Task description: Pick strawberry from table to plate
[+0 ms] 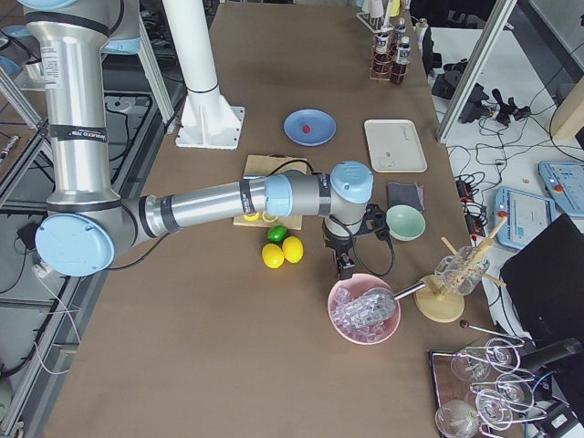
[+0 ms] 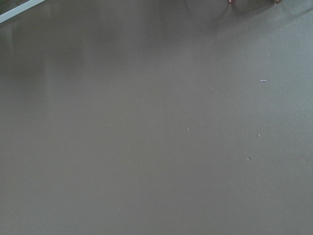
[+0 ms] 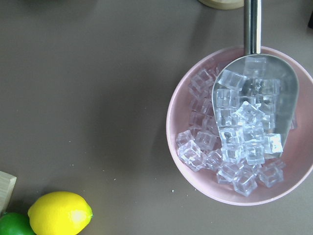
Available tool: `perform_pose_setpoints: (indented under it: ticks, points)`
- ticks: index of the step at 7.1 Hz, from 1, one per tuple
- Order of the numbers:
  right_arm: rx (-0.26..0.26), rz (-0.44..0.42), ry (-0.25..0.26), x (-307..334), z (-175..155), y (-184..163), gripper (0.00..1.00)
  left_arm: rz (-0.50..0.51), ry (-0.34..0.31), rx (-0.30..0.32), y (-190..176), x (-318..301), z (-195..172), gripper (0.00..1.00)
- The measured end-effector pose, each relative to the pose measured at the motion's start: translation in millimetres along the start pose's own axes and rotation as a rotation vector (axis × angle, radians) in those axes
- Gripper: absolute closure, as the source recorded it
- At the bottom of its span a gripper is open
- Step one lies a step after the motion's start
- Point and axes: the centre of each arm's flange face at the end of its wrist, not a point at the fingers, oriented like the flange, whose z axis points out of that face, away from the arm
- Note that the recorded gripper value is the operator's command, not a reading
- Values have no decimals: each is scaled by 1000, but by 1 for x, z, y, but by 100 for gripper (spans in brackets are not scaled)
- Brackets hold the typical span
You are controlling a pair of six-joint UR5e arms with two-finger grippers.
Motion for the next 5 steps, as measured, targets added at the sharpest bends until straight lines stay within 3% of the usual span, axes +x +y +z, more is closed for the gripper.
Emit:
perform_pose_setpoints:
  ticks: [5]
  points:
    - [-3,21,22,16,-3,13,0,-3,-71,-48,21,-21,7,3]
